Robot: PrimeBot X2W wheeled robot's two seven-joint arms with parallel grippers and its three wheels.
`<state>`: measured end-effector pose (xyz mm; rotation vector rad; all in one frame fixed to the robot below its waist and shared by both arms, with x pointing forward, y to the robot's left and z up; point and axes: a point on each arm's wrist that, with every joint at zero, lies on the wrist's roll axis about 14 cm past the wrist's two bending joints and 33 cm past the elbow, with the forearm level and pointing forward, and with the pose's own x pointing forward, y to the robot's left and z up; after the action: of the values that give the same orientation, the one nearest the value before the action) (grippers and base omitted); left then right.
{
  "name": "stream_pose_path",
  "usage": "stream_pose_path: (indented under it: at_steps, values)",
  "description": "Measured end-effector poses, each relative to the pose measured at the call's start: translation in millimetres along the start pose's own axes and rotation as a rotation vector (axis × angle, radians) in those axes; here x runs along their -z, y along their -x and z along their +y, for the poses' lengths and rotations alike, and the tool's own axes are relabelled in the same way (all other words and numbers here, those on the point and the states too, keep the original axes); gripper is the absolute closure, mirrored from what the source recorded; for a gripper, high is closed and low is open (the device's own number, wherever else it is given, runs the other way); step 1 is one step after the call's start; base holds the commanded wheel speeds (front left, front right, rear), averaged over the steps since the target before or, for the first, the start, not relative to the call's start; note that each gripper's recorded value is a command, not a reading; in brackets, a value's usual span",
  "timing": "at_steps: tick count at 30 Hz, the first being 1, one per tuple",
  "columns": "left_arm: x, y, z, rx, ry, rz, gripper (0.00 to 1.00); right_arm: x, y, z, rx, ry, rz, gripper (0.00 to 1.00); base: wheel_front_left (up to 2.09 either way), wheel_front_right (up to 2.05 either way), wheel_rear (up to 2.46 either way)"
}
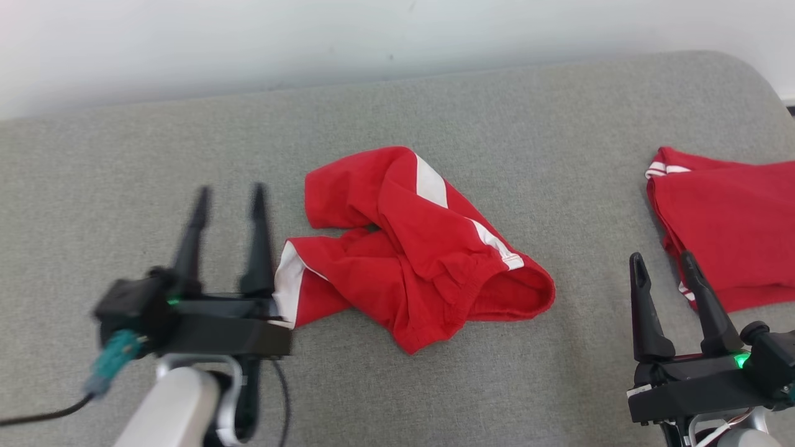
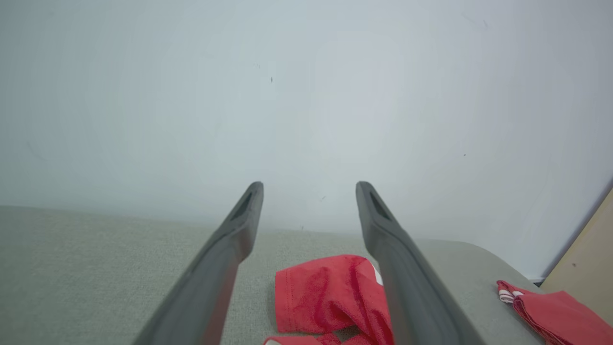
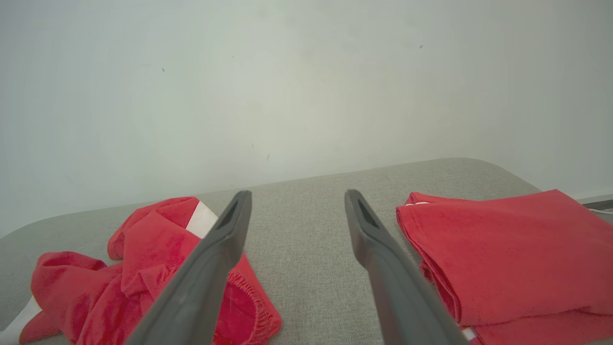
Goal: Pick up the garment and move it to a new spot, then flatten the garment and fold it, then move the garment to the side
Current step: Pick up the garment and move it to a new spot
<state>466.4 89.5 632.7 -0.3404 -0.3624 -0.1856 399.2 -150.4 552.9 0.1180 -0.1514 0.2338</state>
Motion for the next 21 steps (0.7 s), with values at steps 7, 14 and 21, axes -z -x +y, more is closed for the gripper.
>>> stream_pose_path:
  at_steps: [7, 14, 21]
  values:
    - [-34.0, 24.0, 58.1, -0.177, -0.106, -0.096, 0.00, -4.4, 1.1, 14.4, -0.047, 0.002, -0.004, 0.00, 0.00, 0.00, 0.00]
    - [-34.1, 62.3, 83.0, -0.227, -0.224, -0.059, 0.00, -4.2, 13.1, 22.2, -0.064, 0.004, 0.008, 0.00, 0.00, 0.00, 0.00]
    - [-13.6, 95.0, 80.5, -0.167, -0.283, 0.046, 0.00, -2.1, 28.7, 28.8, -0.076, 0.007, 0.031, 0.00, 0.00, 0.00, 0.00]
